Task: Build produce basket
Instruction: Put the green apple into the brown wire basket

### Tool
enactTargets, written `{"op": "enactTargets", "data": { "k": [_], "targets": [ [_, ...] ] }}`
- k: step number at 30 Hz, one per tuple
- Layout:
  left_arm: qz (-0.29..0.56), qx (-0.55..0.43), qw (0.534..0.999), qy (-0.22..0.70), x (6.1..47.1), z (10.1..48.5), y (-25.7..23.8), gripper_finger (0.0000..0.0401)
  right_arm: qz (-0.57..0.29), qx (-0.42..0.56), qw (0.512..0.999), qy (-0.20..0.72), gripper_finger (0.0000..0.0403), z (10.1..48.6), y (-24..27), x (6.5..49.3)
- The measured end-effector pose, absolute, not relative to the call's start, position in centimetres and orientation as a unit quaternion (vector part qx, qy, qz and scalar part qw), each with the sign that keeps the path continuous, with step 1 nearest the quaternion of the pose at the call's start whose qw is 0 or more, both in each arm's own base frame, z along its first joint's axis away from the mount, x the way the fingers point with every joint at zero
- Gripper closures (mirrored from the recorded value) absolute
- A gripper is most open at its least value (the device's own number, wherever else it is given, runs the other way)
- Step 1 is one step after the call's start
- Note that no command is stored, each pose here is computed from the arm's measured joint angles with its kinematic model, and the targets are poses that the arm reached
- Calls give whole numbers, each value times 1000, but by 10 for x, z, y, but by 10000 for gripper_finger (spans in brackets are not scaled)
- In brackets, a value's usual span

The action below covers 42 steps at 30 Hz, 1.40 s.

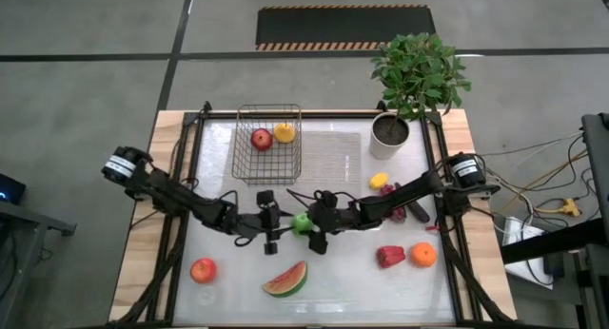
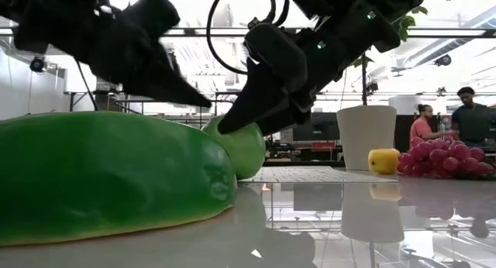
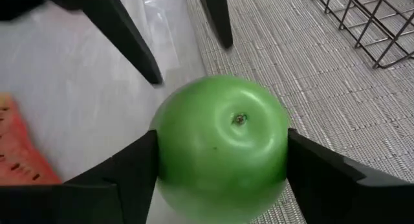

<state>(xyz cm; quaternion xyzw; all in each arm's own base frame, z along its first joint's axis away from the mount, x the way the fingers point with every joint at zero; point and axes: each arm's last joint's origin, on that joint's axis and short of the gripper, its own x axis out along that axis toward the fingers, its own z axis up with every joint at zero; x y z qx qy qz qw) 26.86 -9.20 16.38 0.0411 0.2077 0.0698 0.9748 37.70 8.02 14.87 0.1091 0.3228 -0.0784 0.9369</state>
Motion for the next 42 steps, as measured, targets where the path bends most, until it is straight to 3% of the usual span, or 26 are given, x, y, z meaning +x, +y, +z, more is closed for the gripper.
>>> {"op": "enactTargets", "data": {
  "k": [6,9,17,24,32,37,42],
  "targets": [
    [42,104,985,129,253,212,-92,254,-62,122,942,305,120,175,79,369],
    [29,185,978,88,241,235,-91,254,-55,143,951,269,116,194,78,359],
    [4,330,943,35,229,262,-104,246,-7,339,936,93,114,212,70,325],
    [4,434,901,25,245,272,-117,173,26,467,884,-26,113,206,65,305],
    [15,594,804,21,250,271,-123,69,21,479,865,-145,113,217,68,304],
    [96,570,816,7,259,275,-121,56,27,464,868,-176,113,219,69,310],
    [99,572,815,9,265,268,-121,56,27,465,868,-170,113,216,71,316]
  ]
}}
